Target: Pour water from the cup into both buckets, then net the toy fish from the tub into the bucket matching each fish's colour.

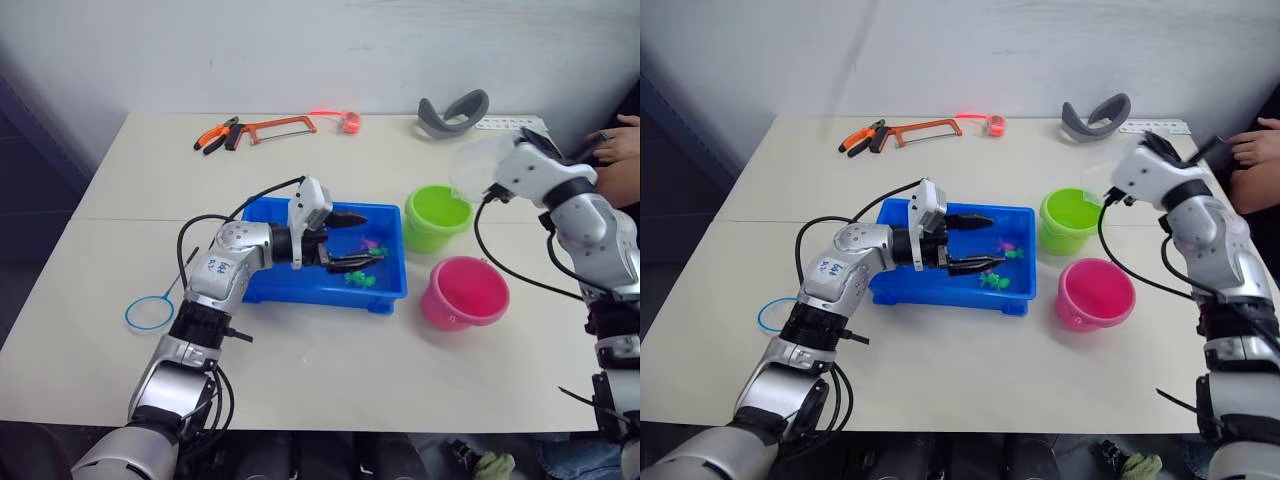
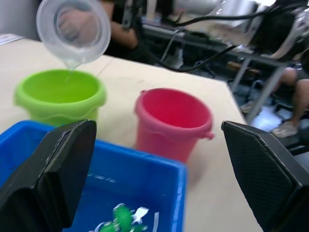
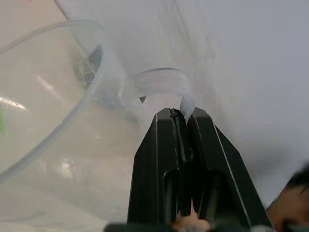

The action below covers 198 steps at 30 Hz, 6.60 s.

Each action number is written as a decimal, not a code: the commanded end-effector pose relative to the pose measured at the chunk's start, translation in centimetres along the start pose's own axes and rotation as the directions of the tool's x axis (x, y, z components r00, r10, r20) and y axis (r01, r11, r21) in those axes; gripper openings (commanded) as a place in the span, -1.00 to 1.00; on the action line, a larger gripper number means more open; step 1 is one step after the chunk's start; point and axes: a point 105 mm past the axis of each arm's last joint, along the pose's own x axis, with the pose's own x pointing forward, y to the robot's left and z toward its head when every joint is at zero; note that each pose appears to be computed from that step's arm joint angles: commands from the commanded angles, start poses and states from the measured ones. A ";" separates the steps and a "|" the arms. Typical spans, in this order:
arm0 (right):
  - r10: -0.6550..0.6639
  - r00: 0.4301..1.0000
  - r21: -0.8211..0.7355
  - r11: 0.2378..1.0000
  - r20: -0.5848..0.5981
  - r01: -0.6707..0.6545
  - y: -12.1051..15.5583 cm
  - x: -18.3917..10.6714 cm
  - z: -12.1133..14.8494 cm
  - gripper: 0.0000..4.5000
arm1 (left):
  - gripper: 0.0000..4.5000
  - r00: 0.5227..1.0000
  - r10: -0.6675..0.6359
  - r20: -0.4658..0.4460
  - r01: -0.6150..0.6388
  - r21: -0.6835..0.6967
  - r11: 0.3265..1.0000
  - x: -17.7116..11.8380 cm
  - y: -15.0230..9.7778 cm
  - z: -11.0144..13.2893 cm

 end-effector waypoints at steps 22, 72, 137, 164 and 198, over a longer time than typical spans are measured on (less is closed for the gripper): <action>-0.098 0.772 0.693 0.382 -0.628 0.612 1.2 -20.8 -11.2 -0.99 | 1.00 0.954 -0.293 0.059 0.292 0.024 0.956 1.0 -4.5 2.4; 0.769 0.391 0.339 0.240 0.506 -0.910 10.0 -14.3 15.3 0.99 | 1.00 0.944 0.302 -0.132 -0.313 -0.073 0.947 -12.0 -2.0 -1.2; 0.810 0.273 0.202 0.194 0.519 -0.960 11.3 -15.2 17.3 1.00 | -0.99 0.466 0.541 -0.700 -0.726 0.047 0.686 -28.0 7.4 -6.0; 0.891 0.104 -0.030 0.130 0.441 -0.991 11.4 -13.1 20.4 1.00 | -0.99 0.821 -0.073 -0.566 0.213 0.185 0.959 -8.0 0.6 3.6; 0.917 0.118 -0.060 0.152 0.380 -0.986 13.2 -12.5 19.8 -0.17 | -1.00 0.806 -0.165 -0.569 0.331 0.202 0.922 -5.8 -0.9 3.5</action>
